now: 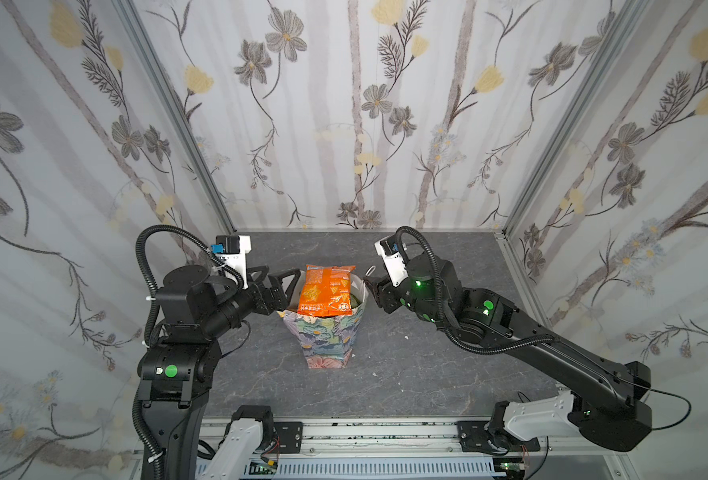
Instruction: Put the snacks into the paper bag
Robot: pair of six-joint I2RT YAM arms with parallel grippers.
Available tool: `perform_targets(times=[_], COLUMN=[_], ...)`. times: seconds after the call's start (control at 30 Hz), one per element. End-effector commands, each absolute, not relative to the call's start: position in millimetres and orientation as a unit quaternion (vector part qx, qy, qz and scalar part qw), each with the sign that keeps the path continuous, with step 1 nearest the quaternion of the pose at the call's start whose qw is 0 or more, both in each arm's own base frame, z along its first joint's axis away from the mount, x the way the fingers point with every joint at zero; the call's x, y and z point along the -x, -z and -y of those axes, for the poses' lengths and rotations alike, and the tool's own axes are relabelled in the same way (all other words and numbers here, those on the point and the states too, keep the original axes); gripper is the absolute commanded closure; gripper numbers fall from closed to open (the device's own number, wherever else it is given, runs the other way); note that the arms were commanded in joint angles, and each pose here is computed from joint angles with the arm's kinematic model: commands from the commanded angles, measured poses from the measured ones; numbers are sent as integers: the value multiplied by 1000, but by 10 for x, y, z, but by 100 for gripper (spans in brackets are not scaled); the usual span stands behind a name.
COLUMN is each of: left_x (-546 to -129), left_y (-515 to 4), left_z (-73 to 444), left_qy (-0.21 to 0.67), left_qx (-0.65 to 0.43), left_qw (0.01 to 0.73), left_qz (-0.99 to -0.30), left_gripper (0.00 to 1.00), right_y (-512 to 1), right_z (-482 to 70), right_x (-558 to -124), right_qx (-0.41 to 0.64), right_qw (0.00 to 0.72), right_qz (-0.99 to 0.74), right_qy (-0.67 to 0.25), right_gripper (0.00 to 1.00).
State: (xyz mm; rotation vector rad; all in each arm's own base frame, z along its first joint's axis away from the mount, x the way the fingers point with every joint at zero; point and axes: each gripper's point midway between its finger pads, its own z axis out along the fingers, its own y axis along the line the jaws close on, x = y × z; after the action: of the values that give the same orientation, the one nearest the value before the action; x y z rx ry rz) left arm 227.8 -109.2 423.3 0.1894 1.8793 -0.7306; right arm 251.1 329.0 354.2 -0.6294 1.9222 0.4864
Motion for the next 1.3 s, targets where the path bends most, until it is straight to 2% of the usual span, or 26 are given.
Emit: perform_targets(times=[0.0, 0.13, 0.23, 0.3, 0.43, 0.53, 0.6, 0.7, 0.83, 1.07, 1.27], left_x=[-2345, -2451, -2539, -2582, -2646, -2733, -2791, -2855, -2927, -2928, -2873], left_y=[-4292, -4050, -3751, -3636, -3507, -3334, -3279, -3308, -3339, -2838, -2718], left_z=[1126, 1422, 1548, 1602, 1726, 1810, 1852, 1892, 1910, 1936, 1823], left_qy=[269, 258, 215, 214, 228, 227, 228, 233, 236, 225, 200], left_qx=[-89, -117, -123, -120, -126, -129, -127, -127, -119, -119, -117], left_qw=[538, 497, 469, 458, 446, 428, 424, 436, 452, 410, 405], left_qz=[-794, -820, -847, -855, -856, -865, -867, -860, -852, -876, -884], left_gripper=[8, 11, 14, 15, 20, 28, 33, 35, 34, 35, 34], right_y=[-3542, -3475, -3464, -3445, -3390, -3422, -3428, -3400, -3350, -3371, -3445], right_z=[-3366, -3495, -3574, -3618, -3558, -3484, -3442, -3407, -3416, -3429, -3341], right_x=[-2554, -2568, -2561, -2552, -2608, -2607, -2593, -2576, -2568, -2585, -2618], right_qx=[231, 239, 240, 242, 235, 228, 225, 224, 228, 229, 225], right_qw=[513, 508, 509, 508, 513, 520, 522, 521, 517, 521, 528], right_qz=[-794, -791, -785, -781, -787, -784, -782, -782, -783, -779, -775], right_qy=[-229, -242, -260, -270, -249, -251, -254, -258, -260, -265, -264], right_gripper=[38, 39, 43, 53, 85, 99, 100, 100, 100, 100, 100])
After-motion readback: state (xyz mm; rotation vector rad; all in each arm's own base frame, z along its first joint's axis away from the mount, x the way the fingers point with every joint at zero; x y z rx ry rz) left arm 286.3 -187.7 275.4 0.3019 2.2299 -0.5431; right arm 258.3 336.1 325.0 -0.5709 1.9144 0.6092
